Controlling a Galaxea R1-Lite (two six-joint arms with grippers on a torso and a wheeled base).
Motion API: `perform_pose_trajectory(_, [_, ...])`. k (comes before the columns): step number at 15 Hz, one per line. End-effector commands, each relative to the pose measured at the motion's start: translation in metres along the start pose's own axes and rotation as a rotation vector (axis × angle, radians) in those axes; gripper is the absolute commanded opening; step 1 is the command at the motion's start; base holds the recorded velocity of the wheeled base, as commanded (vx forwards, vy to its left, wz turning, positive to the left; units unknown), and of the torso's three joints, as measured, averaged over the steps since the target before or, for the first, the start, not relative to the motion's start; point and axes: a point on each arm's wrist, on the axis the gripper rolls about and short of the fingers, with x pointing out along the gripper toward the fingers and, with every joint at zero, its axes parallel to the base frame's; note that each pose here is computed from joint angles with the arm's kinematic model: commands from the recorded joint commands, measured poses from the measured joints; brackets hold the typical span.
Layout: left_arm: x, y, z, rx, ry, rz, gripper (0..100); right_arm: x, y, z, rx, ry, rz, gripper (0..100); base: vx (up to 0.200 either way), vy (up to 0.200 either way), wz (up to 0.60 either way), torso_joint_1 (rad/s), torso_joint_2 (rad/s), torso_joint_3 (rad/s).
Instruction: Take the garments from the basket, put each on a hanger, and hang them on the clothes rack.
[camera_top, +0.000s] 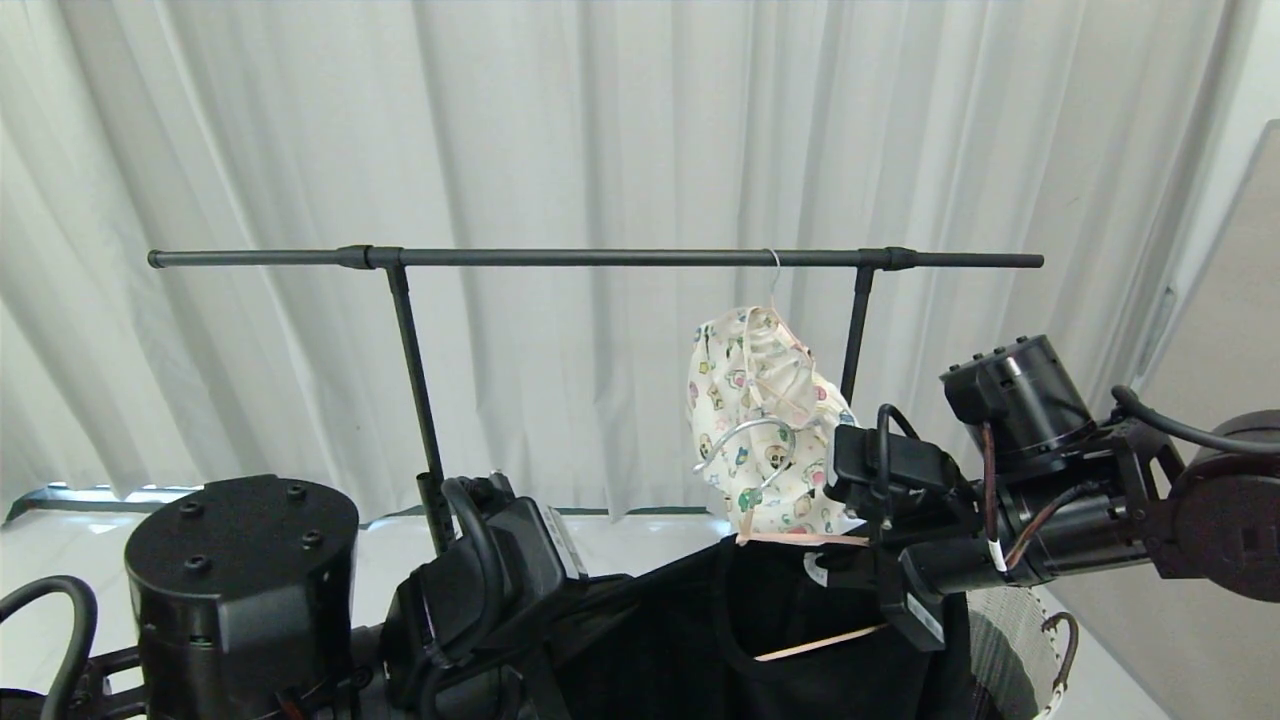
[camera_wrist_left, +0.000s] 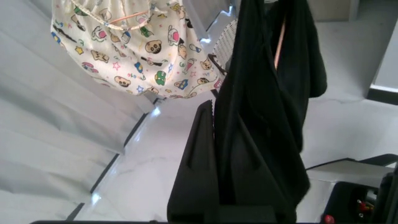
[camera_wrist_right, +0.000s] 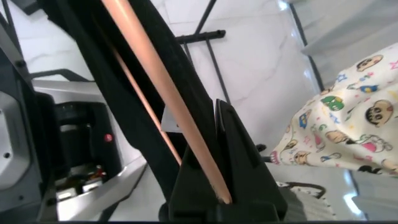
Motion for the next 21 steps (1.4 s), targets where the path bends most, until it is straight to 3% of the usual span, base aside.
perform_pose_trajectory(1, [0.001, 0.000, -0.001, -0.001, 0.006, -0.003, 100, -0.002, -0.002, -0.001, -0.022, -0.003, -0.006, 0, 0.000, 0.000, 0.00, 0.000, 0.00, 0.000])
perform_pose_trajectory(7, [-0.002, 0.000, -0.002, -0.010, 0.008, 0.006, 100, -0.016, -0.021, 0.004, -0.078, -0.102, -0.134, 0, 0.000, 0.000, 0.00, 0.000, 0.00, 0.000])
perform_pose_trajectory(11, [-0.023, 0.007, -0.020, -0.043, 0.046, 0.074, 100, -0.037, -0.037, -0.009, -0.056, -0.096, -0.221, 0, 0.000, 0.000, 0.00, 0.000, 0.00, 0.000])
perform_pose_trajectory(14, [-0.053, 0.009, -0.043, -0.085, 0.079, 0.160, 100, -0.043, -0.039, -0.017, -0.050, -0.082, -0.238, 0, 0.000, 0.000, 0.00, 0.000, 0.00, 0.000])
perform_pose_trajectory(16, [-0.058, 0.008, -0.057, -0.112, 0.130, 0.186, 100, -0.043, -0.039, -0.016, -0.052, -0.085, -0.239, 0, 0.000, 0.000, 0.00, 0.000, 0.00, 0.000])
perform_pose_trajectory(19, [-0.042, 0.008, -0.072, -0.146, 0.227, 0.128, 100, -0.050, -0.035, -0.013, -0.065, -0.109, -0.236, 0, 0.000, 0.000, 0.00, 0.000, 0.00, 0.000])
perform_pose_trajectory(21, [-0.032, 0.011, -0.074, -0.160, 0.254, 0.114, 100, -0.055, -0.030, -0.014, -0.069, -0.115, -0.240, 0, 0.000, 0.000, 0.00, 0.000, 0.00, 0.000])
